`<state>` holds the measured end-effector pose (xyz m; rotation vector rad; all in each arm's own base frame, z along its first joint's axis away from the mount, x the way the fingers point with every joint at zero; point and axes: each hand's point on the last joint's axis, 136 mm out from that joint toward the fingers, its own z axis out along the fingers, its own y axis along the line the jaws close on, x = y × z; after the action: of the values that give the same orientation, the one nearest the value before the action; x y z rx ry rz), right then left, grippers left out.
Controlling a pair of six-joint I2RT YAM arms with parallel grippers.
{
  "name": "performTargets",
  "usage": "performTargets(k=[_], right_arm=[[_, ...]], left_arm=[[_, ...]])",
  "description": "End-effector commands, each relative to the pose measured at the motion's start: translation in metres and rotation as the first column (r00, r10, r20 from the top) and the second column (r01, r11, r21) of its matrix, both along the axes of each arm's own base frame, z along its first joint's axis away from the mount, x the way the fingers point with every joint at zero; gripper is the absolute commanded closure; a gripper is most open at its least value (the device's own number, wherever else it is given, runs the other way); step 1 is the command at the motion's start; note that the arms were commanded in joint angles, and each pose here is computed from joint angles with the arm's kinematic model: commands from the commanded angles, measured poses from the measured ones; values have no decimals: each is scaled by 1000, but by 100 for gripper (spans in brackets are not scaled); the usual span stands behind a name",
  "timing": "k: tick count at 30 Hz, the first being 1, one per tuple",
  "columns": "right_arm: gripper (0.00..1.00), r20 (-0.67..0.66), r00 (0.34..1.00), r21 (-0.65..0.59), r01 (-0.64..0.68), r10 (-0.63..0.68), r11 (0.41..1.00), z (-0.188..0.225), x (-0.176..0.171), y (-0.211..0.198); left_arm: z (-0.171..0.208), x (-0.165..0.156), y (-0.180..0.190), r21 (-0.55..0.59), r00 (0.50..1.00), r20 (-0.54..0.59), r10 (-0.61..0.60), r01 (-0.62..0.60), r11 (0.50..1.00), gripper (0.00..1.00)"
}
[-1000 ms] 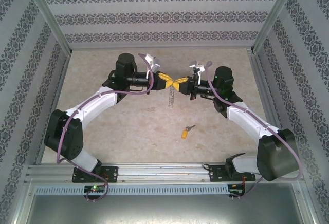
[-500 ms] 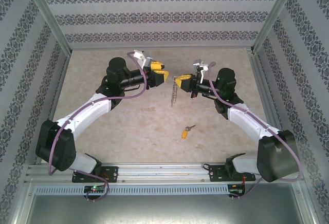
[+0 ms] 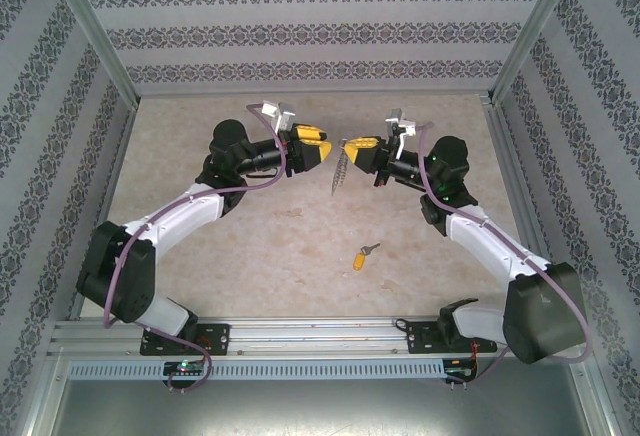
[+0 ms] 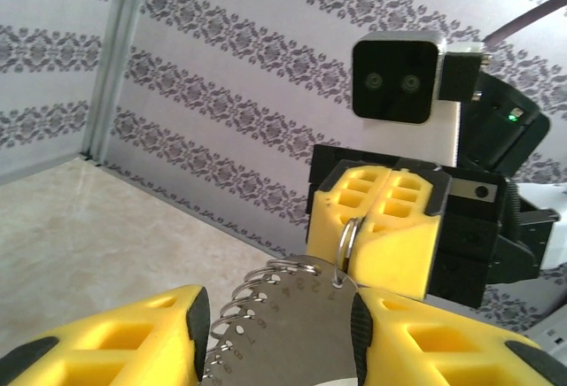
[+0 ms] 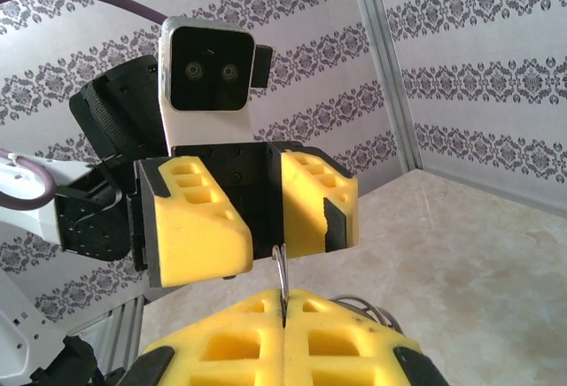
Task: Put the keys on the keyring
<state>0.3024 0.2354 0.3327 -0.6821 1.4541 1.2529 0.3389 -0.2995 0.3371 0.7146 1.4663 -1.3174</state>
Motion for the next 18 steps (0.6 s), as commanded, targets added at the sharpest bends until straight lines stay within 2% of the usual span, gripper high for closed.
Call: performTargets(k=[1, 18], right_arm=[[100, 68, 998, 31, 3, -6, 1000, 20, -6, -3], [100, 44, 995, 2, -86, 86, 996, 18, -16, 15]], left_arm=[[17, -14, -2, -55, 996, 50, -78, 81, 995, 53], [23, -22, -10, -71, 986, 47, -158, 162, 984, 54]])
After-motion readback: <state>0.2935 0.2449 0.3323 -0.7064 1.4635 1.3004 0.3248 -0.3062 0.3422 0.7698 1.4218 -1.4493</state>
